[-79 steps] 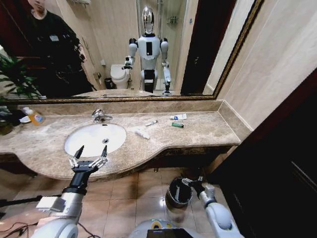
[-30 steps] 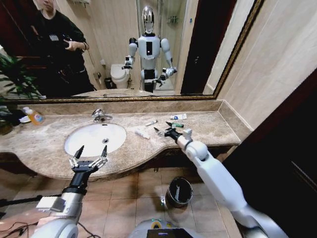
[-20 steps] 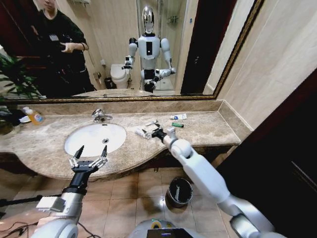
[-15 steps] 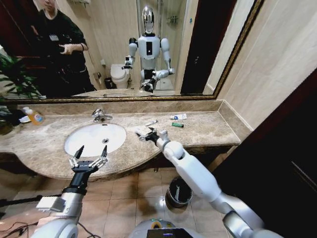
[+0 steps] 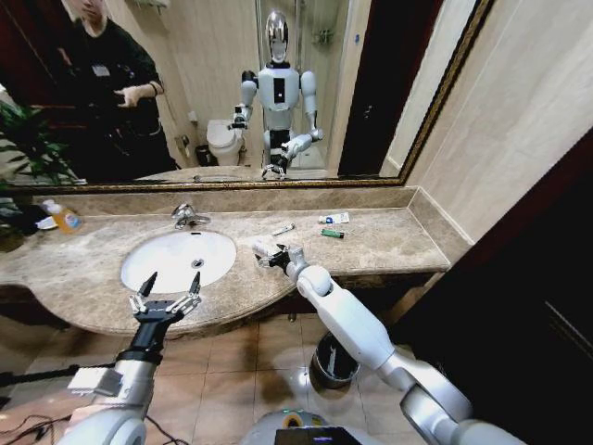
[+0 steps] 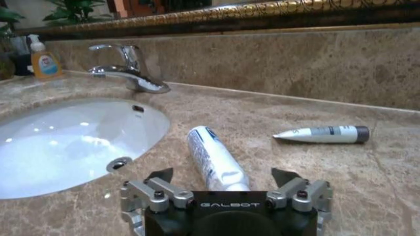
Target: Pick up the trash from the sink and place it in the trash bin.
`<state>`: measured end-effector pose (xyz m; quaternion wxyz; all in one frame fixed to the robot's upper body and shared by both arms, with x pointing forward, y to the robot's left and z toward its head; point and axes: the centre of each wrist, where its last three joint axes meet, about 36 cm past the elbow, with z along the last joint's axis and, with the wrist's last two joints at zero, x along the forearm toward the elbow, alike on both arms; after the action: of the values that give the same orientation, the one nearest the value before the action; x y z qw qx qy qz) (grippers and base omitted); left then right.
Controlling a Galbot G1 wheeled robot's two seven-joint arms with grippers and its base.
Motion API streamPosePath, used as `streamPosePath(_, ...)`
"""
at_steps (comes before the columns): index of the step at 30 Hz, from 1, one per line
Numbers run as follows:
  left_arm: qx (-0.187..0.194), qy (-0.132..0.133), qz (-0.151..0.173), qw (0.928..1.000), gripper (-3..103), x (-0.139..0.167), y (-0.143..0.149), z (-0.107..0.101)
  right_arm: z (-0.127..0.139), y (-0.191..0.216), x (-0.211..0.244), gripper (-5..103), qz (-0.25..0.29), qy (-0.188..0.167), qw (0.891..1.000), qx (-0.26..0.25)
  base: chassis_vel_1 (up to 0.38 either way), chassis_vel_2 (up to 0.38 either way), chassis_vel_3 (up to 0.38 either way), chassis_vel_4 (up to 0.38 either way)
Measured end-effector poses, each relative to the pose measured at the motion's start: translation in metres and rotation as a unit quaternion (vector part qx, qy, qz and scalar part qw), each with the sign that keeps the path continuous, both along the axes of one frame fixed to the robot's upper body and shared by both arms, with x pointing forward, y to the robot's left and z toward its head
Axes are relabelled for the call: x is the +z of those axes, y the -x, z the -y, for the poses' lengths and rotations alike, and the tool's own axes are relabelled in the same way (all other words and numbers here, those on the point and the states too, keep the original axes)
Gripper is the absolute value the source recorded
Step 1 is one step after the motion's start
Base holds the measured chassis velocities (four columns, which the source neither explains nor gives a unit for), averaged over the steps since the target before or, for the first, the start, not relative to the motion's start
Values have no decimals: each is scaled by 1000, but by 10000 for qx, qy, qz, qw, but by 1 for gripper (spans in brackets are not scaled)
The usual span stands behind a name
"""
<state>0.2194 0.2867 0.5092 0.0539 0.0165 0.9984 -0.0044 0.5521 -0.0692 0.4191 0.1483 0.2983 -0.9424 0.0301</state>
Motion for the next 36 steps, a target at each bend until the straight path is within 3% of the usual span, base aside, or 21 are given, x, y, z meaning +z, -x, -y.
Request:
streamPosePath(2, 0, 0, 0, 10000, 100, 0, 0, 0, 1, 0, -1, 97, 1, -2, 10000, 0, 0, 0, 0, 0)
streamPosePath(6, 0, 0, 0, 10000, 100, 0, 0, 0, 4, -1, -3, 71, 14, -18, 10000, -4, 0, 0, 0, 0)
streamPosePath(8, 0, 0, 0, 10000, 100, 0, 0, 0, 4, -1, -3, 71, 14, -24, 10000, -2, 0, 0, 0, 0)
streamPosePath(16, 0, 0, 0, 10000, 100, 0, 0, 0, 8, 2, -4, 37, 84, -65, 9999, -5, 0, 0, 0, 0)
streamPosePath(22, 0, 0, 0, 10000, 100, 0, 0, 0, 15, 6, 1, 25, 185, -102, 9998, -18, 0, 0, 0, 0)
streamPosePath(36, 0, 0, 0, 10000, 100, 0, 0, 0, 48, 21, 28, 23, 533, -185, 9983, -146, 0, 0, 0, 0)
